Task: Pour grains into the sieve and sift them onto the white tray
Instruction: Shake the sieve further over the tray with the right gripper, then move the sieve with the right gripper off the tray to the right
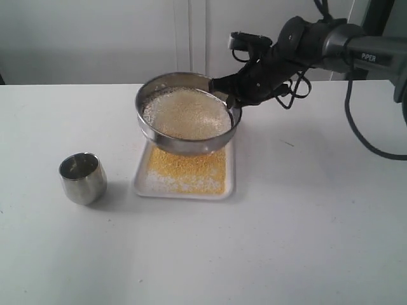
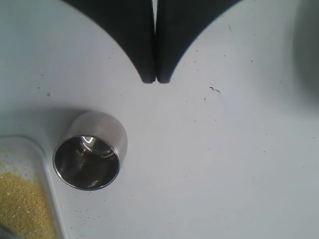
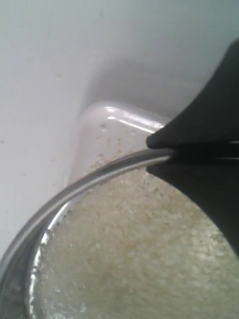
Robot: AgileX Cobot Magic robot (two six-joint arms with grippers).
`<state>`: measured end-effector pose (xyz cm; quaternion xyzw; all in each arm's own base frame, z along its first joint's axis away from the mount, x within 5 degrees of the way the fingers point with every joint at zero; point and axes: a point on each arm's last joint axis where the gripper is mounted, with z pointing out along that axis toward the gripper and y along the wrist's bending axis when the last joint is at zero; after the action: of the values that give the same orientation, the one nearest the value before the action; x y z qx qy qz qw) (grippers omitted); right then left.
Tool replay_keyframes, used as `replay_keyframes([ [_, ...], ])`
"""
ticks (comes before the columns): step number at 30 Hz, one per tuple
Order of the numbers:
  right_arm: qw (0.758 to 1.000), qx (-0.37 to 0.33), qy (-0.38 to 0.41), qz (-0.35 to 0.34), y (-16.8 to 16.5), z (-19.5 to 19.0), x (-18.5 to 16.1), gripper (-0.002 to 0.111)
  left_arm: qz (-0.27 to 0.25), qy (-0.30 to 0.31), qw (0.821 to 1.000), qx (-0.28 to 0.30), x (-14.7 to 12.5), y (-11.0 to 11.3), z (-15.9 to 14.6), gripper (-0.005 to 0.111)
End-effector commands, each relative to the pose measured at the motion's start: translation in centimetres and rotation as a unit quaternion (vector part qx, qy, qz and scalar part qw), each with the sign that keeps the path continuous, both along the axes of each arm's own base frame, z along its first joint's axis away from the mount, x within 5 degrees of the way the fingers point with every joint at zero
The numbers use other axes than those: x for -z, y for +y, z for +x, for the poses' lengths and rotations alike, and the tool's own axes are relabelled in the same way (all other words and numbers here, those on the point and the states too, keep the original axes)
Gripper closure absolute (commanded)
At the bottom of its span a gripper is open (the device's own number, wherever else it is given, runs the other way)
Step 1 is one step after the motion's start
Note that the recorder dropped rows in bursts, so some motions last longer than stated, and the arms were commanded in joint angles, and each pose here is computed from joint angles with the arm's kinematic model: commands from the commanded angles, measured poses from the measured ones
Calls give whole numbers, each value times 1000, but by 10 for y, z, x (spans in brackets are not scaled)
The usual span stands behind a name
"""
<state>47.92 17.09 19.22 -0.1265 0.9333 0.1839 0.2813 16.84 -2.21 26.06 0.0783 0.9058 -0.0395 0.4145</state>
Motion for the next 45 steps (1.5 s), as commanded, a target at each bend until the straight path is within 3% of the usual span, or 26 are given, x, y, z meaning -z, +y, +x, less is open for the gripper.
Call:
replay_keyframes([
  [1, 994, -66, -77, -26, 22, -2, -4, 108, -2, 2, 1000, 3, 1, -1, -2, 107],
  [3, 999, 2, -39, 21, 21, -2, -6, 108, -2, 2, 1000, 3, 1, -1, -2, 107],
  [5, 997, -68, 42, -24, 18, -19, 3, 108, -2, 2, 1000, 3, 1, -1, -2, 107],
  [7, 993, -107, -5, -53, 18, -15, 6, 108, -2, 2, 1000, 3, 1, -1, -2, 107],
  [9, 994, -46, -89, -31, 17, 2, -6, 108, -2, 2, 1000, 3, 1, -1, -2, 107],
  [11, 997, 15, -75, 7, 8, 8, -15, 108, -2, 2, 1000, 3, 1, -1, -2, 107],
  [14, 999, -26, -13, -42, -4, -2, -9, 108, -2, 2, 1000, 3, 1, -1, -2, 107],
  [17, 998, -39, -2, -49, -4, -5, -9, 108, -2, 2, 1000, 3, 1, -1, -2, 107],
  [23, 995, -64, 17, -81, -15, -21, -40, 108, -2, 2, 1000, 3, 1, -1, -2, 107],
  [31, 992, -72, 21, -100, -29, -44, -68, 108, -2, 2, 1000, 3, 1, -1, -2, 107],
  [37, 978, -169, -12, -125, -31, -67, -77, 108, -2, 2, 1000, 3, 1, -1, -2, 107],
  [45, 975, -192, -29, -109, -31, -84, -86, 108, -2, 2, 1000, 3, 1, -1, -2, 107],
])
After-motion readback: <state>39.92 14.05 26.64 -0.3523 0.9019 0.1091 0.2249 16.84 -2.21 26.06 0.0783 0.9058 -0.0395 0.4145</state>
